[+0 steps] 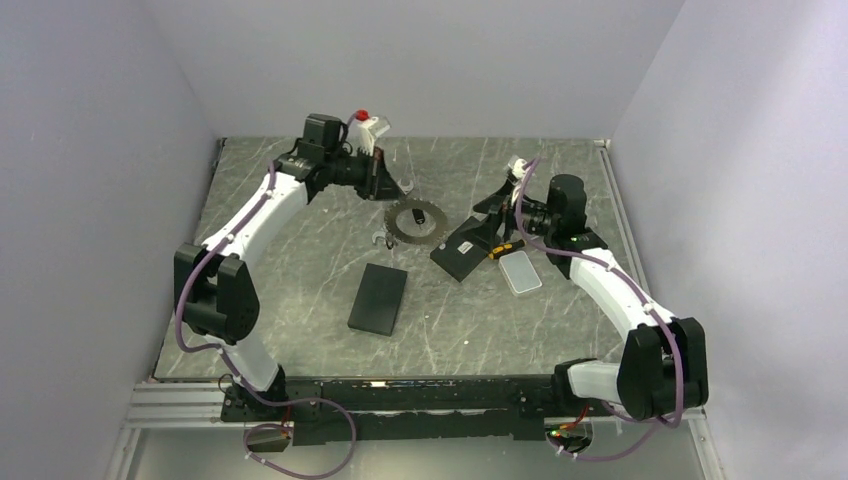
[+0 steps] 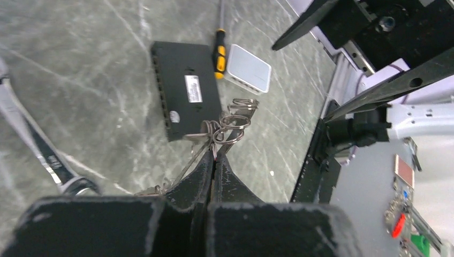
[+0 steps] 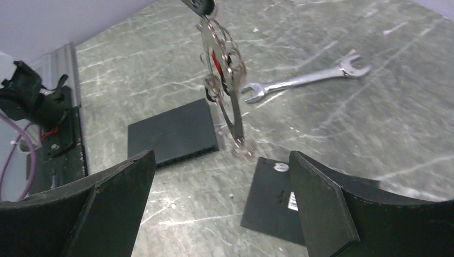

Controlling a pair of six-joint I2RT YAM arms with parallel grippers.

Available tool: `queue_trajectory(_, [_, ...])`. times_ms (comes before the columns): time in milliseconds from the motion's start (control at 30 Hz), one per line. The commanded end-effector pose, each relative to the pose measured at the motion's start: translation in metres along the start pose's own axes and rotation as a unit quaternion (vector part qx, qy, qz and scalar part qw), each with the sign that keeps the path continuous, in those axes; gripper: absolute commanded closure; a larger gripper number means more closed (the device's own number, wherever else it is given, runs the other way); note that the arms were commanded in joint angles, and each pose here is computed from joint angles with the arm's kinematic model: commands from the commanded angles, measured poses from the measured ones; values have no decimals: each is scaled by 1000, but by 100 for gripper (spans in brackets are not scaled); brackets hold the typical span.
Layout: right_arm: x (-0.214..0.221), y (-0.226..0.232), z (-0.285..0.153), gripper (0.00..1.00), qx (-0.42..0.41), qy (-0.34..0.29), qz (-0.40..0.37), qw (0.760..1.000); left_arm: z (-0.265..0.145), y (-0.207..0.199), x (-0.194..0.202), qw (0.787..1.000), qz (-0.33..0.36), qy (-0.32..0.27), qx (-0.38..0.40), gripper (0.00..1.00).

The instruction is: Remove the keys from the keyring

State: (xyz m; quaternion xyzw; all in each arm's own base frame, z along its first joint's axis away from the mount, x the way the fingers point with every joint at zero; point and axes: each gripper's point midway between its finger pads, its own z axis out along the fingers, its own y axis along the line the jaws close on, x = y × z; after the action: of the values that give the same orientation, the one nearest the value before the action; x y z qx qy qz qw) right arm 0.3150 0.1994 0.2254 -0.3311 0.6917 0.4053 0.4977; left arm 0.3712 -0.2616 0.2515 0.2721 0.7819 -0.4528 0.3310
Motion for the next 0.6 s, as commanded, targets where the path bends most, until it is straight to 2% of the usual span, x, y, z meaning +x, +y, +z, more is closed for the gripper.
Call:
queue_trajectory(0, [-5, 22, 10, 0, -49, -25, -19, 998, 1, -54, -12, 997, 35, 0, 67, 100])
queue_trajectory(233, [13, 18, 15, 1, -39, -10, -50, 998, 15, -88, 3, 990, 43, 34, 132, 100])
queue_trajectory(433, [19, 22, 17, 5, -50, -6, -53, 997, 16, -101, 7, 985, 36, 43, 164, 100])
queue_trajectory(500, [20, 27, 17, 11, -62, -6, -52, 997, 17, -102, 7, 984, 34, 43, 167, 100])
queue_trajectory(567, [21, 29, 17, 23, -67, -7, -53, 996, 18, -102, 6, 985, 31, 41, 166, 100])
